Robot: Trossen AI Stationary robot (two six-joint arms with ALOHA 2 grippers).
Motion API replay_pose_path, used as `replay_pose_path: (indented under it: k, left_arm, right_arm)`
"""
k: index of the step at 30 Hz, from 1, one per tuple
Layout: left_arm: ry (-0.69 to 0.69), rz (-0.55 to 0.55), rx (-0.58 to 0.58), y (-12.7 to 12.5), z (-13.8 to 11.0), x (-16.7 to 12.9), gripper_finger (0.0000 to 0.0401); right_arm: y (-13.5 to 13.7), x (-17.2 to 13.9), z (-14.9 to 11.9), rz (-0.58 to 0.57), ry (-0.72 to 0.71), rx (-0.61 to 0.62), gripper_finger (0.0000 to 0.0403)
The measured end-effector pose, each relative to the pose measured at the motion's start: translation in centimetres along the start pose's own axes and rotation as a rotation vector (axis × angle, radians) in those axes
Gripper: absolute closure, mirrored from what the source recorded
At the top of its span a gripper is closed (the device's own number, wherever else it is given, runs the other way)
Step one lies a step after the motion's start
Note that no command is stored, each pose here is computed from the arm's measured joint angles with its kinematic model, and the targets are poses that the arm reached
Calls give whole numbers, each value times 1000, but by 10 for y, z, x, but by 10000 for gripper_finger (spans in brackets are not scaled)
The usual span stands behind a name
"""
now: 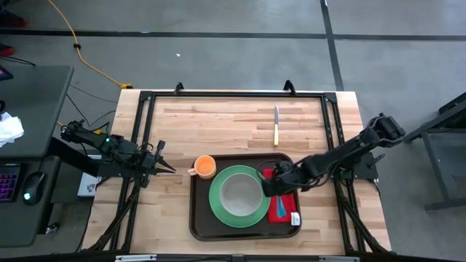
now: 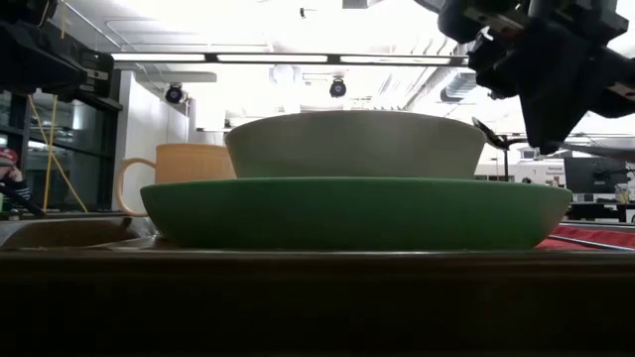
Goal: Set up tray
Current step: Put the blue spoon to the right of the blue fork on the red napkin on the brown serving tray
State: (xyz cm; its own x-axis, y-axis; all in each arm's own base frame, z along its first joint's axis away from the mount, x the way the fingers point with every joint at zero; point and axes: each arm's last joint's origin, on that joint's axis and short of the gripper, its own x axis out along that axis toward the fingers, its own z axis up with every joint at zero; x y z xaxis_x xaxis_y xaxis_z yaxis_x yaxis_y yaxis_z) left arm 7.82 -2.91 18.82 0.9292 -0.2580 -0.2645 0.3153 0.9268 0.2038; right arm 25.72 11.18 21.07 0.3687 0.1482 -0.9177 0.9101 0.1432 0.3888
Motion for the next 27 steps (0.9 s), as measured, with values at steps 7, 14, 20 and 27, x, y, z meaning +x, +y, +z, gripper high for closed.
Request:
replay_pose_path:
  k: [7,14,20,27]
  left_arm:
    - [0,0,0,0,0,0,339]
    - [-1,-1,0,0,0,0,339]
    - [-3,-11,0,0,0,0,339]
    - [-3,-12,0,0,0,0,339]
  right_arm:
    - [0,20,-1,-55,3,-29,402]
    - [2,34,3,-80,-5,-44,402]
    - [4,38,10,-86,-11,-66,401]
    - [5,38,16,-81,-19,-92,402]
